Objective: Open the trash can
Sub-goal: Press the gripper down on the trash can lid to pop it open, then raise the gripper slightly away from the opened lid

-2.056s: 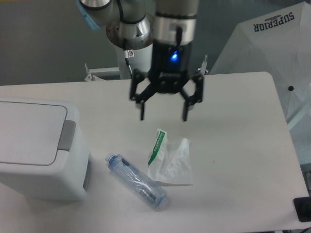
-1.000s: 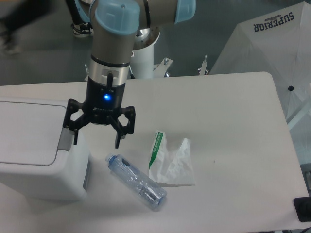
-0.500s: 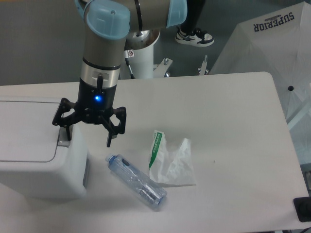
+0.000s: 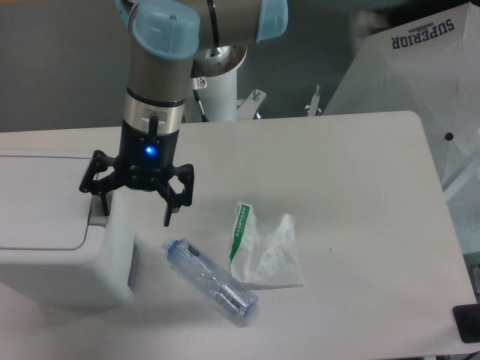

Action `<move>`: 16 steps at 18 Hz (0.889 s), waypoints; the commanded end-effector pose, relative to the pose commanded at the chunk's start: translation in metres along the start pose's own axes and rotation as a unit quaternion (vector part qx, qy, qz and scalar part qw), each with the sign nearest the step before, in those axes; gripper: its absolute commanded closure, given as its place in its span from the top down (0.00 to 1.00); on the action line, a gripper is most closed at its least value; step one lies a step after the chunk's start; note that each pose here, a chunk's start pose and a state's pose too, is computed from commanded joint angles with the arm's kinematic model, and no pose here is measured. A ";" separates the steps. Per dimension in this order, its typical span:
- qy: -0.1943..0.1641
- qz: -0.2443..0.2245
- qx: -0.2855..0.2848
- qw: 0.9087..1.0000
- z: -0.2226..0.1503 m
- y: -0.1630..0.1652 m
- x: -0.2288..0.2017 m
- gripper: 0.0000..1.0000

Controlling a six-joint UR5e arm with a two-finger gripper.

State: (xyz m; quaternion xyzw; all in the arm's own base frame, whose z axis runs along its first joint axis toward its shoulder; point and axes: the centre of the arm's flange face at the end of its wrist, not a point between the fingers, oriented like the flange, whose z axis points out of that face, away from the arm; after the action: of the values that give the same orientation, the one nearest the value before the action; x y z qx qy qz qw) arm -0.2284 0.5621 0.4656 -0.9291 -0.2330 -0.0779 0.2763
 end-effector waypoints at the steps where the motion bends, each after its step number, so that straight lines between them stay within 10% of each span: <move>1: 0.000 0.000 0.000 1.000 0.000 0.000 0.000 1.00; 16: -0.029 -0.014 0.057 0.998 -0.056 -0.032 -0.043 1.00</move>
State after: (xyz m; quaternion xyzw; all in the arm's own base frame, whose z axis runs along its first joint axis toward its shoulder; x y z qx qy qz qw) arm -0.2822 0.5382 0.5162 -0.9105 -0.2582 -0.0411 0.3204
